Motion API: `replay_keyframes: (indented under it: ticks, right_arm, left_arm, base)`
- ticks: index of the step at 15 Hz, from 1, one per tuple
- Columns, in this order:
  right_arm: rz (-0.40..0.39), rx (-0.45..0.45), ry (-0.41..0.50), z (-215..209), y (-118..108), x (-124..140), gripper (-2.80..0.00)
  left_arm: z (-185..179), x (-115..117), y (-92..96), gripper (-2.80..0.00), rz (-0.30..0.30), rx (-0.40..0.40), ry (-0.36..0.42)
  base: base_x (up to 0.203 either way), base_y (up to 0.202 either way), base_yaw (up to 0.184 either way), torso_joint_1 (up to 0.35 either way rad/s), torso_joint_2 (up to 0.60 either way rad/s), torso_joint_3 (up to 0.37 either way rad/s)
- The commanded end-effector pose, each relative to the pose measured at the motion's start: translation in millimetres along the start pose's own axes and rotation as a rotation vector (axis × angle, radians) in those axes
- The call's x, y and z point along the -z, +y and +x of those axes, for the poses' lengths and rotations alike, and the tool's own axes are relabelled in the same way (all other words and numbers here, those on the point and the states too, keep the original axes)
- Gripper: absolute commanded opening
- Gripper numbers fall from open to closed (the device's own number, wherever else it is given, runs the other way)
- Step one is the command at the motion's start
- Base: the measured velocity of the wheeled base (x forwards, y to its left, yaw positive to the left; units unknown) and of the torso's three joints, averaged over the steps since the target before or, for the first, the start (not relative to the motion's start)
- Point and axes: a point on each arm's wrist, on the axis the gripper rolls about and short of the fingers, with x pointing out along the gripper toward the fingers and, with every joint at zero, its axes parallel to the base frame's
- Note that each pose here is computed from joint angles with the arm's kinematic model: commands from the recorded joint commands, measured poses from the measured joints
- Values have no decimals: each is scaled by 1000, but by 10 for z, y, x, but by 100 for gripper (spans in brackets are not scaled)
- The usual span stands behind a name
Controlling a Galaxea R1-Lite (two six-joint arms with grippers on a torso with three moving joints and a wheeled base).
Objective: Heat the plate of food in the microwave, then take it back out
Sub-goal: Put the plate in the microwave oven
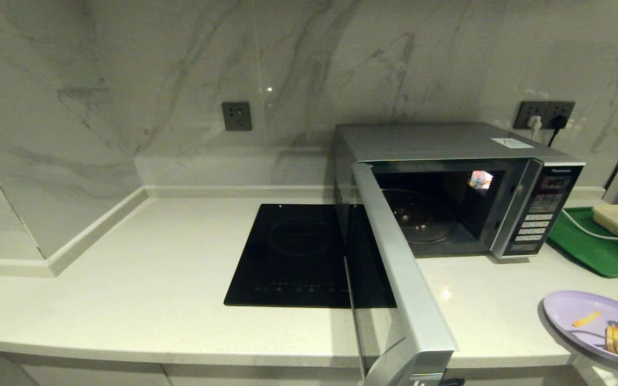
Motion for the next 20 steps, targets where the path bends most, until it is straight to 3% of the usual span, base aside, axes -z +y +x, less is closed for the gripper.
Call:
replay_keyframes:
  ticks: [1, 9, 12, 15, 20]
  right_arm:
    - [-68, -44, -2, -138, 105, 190, -280]
    - [-200, -136, 19, -333, 409, 660, -280]
    - [-229, -343, 42, -568, 580, 816, -280]
    - [-299, -430, 65, -669, 805, 980, -280]
    - [-295, -445, 127, -595, 1168, 1264, -280]
  left_arm:
    - [0, 0, 0, -280, -1, -1, -1]
    - [-1, 0, 0, -280, -1, 0, -1]
    - [0, 0, 0, -280, -1, -1, 0]
    - [0, 0, 0, -280, -1, -1, 0]
    - [0, 0, 0, -280, -1, 0, -1]
  base:
    - [0, 0, 0, 0, 0, 0]
    - [0, 0, 0, 0, 0, 0]
    - [0, 0, 0, 0, 0, 0]
    - [0, 0, 0, 0, 0, 0]
    - [0, 0, 0, 0, 0, 0]
